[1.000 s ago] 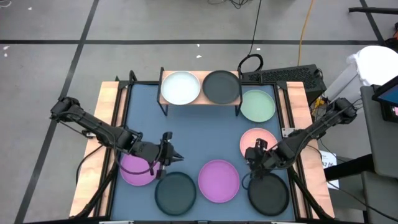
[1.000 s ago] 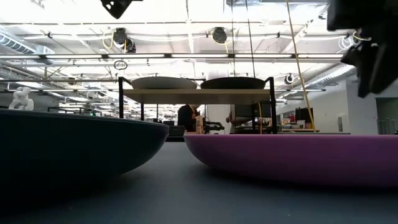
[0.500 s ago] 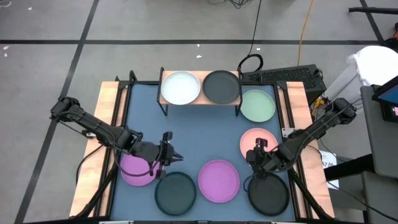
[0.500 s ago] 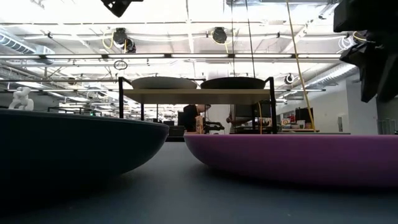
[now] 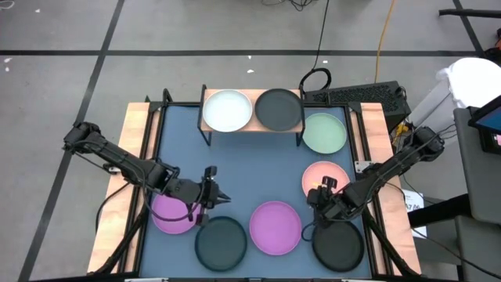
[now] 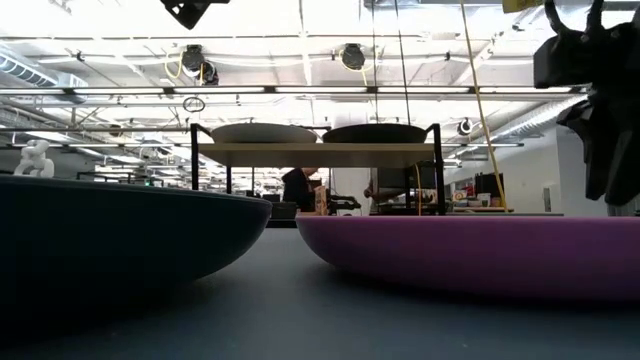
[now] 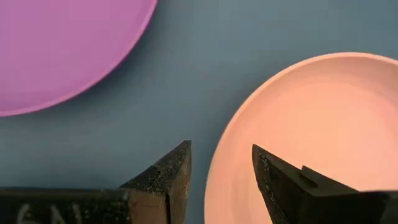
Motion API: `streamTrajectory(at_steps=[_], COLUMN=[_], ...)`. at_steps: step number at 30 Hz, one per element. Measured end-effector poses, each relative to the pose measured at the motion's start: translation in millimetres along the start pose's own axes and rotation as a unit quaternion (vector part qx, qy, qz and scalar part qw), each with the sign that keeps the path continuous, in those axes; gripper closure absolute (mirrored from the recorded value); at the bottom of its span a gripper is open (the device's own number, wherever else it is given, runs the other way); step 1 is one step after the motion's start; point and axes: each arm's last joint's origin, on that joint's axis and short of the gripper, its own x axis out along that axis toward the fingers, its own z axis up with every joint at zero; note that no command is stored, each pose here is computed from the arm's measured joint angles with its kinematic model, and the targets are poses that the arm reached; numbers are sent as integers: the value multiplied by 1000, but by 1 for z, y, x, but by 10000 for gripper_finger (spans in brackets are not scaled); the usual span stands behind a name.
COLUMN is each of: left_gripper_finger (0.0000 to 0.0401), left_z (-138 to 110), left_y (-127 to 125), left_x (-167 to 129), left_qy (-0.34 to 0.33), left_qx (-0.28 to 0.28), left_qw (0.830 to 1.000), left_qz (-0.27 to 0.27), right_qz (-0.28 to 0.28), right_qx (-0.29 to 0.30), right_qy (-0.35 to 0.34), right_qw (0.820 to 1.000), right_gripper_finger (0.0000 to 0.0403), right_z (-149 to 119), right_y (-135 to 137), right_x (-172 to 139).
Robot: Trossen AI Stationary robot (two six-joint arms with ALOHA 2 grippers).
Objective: Place and stack plates onto a shelf
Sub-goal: Stack the orange plate on top of the black plate on the shelf
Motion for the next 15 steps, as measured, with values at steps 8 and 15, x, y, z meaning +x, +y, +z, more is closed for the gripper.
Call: streamTrajectory(at_steps=[8, 15], left_gripper_finger=[364, 364], left_z=[-1, -3], left_y=[-6, -18], left_x=[-1, -5], left_qy=[1, 0], left_qx=[-27, -21], left_qw=[1000, 1000], left_qz=[-9, -23], right_qz=[-30, -61], right_qx=[-22, -63], right_qy=[23, 34], right_qw=[999, 996], right_gripper_finger=[250, 261], right_z=[1, 11], right_y=[1, -8], right_x=[16, 29])
